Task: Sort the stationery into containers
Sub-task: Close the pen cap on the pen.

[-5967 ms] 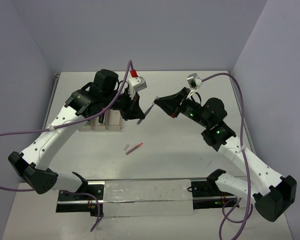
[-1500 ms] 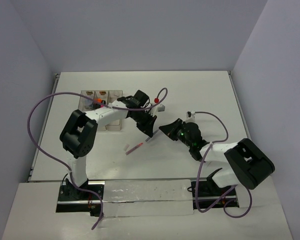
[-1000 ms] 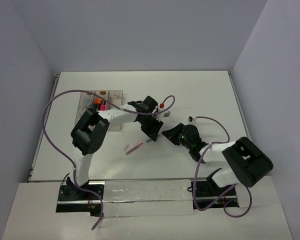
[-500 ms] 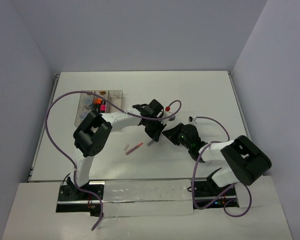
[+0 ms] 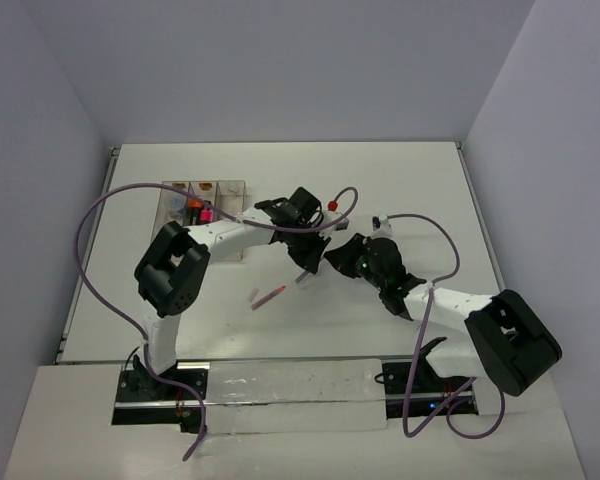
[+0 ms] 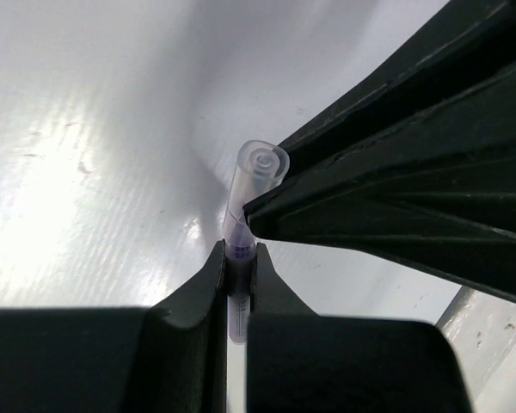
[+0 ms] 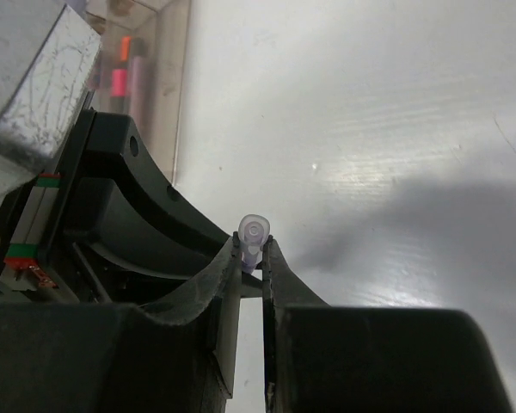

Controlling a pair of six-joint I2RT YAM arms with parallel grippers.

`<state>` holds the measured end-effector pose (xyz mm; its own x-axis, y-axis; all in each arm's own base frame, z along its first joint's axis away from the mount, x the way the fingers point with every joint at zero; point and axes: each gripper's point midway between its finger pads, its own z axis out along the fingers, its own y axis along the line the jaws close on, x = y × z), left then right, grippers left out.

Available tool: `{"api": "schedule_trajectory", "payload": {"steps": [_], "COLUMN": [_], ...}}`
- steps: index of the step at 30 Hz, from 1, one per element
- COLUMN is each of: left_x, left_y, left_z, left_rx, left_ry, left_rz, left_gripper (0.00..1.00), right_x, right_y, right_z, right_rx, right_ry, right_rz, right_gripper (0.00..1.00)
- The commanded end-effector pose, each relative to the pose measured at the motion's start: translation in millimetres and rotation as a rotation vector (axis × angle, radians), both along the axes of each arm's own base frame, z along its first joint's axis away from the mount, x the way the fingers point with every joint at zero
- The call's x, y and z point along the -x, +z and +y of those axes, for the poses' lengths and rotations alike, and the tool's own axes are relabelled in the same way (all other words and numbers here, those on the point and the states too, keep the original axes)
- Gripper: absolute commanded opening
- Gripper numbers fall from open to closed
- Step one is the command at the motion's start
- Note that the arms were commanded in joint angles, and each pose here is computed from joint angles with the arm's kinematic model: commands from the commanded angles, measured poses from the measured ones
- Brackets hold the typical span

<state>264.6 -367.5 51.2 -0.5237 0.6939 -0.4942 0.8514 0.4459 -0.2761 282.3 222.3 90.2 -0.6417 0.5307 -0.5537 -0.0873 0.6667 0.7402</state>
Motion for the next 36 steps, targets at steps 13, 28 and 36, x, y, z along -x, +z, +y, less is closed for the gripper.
{"api": "schedule_trajectory", "payload": {"steps": [13,28,36], "left_x": [-86.7,-89.0,-85.4], "left_y": [134.0,166.7,171.2], "left_z": [-26.3,-31.6,-32.8], "left_rx": [0.253,0.338,0.353], "left_ry": [0.049,-0.001,-0.01], "left_rz": [-0.443,-0.456,-0.447], "left_gripper": [0.0,0.0,0.0], "right_x": [38.2,57.5,53.3], "right_y": [21.2,55.4,52.1], "right_z": [67.1,97.0,100.7], "right_rx": [-0.082,-0.225,-0.203], "right_ry": [0.352,0.492,0.491], "right_rz": [-0.019,-0.098,-0.082], "right_gripper": [0.0,0.0,0.0]}}
